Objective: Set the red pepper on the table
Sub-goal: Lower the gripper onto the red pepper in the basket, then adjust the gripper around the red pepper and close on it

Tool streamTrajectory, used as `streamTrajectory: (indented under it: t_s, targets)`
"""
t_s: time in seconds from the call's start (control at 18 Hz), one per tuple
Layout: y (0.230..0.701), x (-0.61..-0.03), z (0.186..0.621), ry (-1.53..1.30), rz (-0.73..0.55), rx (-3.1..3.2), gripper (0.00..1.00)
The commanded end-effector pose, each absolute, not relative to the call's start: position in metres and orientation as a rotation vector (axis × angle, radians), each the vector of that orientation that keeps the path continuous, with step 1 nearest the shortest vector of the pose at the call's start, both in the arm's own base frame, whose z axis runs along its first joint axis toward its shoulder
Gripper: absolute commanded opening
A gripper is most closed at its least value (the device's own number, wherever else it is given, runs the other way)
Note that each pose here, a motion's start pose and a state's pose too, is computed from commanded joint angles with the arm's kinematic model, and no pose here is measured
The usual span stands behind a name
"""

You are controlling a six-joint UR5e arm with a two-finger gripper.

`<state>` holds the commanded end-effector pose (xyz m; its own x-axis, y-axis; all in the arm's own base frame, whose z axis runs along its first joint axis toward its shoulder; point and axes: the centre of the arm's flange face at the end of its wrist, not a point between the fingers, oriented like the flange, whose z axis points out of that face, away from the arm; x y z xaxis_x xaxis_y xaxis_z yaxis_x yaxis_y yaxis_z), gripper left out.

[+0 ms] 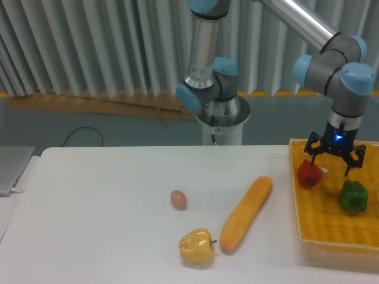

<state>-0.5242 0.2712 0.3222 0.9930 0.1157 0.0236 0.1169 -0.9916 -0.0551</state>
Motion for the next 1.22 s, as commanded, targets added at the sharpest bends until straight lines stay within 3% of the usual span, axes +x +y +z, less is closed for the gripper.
streamTrajectory:
  t_s: [0.5,0.83,0.94,1.06,1.22]
  targets:
    - [0.269,-0.510,0.293,-0.164,-0.089,-3.139,1.00]
    - [0.256,-0.523,0.302,-0.216,-0.013,-3.128,1.00]
    - [0.256,-0.523,0.316,-0.222,-0.063,-3.137,1.00]
    - [0.256,-0.524,0.337,-0.227,-0.193,-3.134,1.00]
    - [0.250,-0.528,0.342,-0.273,-0.233,-3.053,1.00]
